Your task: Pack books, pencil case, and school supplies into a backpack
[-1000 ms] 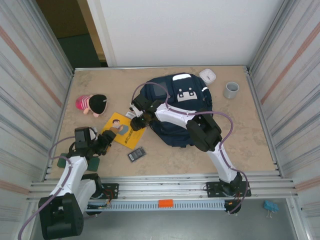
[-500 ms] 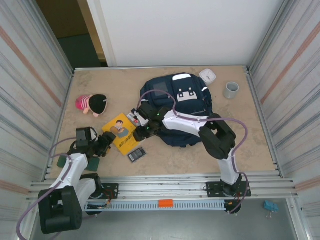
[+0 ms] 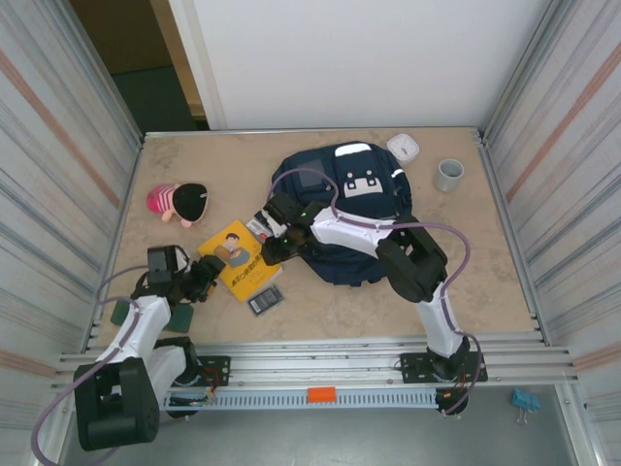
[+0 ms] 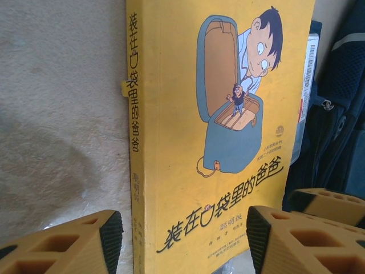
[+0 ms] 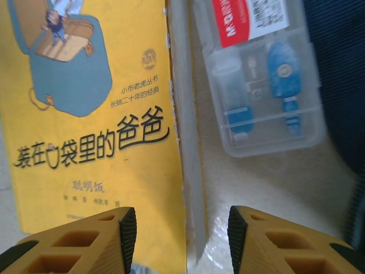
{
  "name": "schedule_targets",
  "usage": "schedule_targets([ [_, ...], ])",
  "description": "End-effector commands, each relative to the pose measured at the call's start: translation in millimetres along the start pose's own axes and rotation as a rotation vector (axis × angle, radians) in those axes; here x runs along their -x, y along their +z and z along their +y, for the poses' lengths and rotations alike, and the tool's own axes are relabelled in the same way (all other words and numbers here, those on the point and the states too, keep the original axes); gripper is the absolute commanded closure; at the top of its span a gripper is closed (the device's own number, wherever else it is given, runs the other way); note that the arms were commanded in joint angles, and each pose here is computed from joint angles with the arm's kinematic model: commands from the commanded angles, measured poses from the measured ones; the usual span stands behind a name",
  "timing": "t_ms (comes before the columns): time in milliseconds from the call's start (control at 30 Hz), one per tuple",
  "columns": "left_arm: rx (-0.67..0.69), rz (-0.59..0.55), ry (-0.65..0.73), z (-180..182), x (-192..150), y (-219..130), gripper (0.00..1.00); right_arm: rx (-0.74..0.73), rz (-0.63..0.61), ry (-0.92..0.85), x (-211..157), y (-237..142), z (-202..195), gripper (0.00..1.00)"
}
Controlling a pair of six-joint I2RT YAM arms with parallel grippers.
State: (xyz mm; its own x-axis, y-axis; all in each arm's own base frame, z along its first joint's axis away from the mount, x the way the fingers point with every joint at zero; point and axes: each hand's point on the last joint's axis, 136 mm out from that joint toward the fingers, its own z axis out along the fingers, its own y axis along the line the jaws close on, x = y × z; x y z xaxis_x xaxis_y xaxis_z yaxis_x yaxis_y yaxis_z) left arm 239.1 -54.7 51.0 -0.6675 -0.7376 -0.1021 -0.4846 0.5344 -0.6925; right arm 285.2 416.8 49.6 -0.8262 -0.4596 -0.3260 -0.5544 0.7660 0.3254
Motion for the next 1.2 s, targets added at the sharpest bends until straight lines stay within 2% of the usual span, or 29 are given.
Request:
schedule_targets([
  [0,-0.015,0.024,-0.003,1.4,-4.3,3.7,0.39,-0.067,0.034,-0.037,-4.0,8.0,-4.4,0.55],
  [100,-0.018,0.051,-0.006,3.5,-9.1,7.4,0.39,-0.122,0.068,-0.041,-13.6,13.3,-14.4,0.61],
  [233,-0.011,0.07,-0.002,6.7,-13.6,16.5,0.39,-0.084,0.098,-0.018,-22.6,21.8,-13.1,0.72],
  [433,-0.028,0.123,0.033,-6.7,-21.1,34.9,0.39,-0.026,0.104,0.005,-27.8,23.3,-5.3,0.81],
  [567,-0.098,0.158,0.071,-39.5,-25.5,37.0,0.39,-0.012,0.106,0.012,-29.6,22.0,-3.2,0.83],
  [700,-0.177,0.129,0.163,-86.3,-25.2,19.4,0.39,-0.001,0.101,0.014,-28.4,16.7,-3.6,0.84],
  [800,-0.207,0.109,0.189,-103.3,-23.4,6.7,0.38,0.021,0.096,0.022,-28.2,13.6,-0.9,0.84],
  [933,-0.182,0.114,0.183,-92.7,-25.8,10.3,0.38,0.062,0.082,0.034,-25.5,12.0,6.3,0.85],
  [1167,-0.224,0.125,0.117,-81.6,-29.3,31.1,0.39,0.125,0.074,0.06,-23.6,10.7,15.1,0.85],
])
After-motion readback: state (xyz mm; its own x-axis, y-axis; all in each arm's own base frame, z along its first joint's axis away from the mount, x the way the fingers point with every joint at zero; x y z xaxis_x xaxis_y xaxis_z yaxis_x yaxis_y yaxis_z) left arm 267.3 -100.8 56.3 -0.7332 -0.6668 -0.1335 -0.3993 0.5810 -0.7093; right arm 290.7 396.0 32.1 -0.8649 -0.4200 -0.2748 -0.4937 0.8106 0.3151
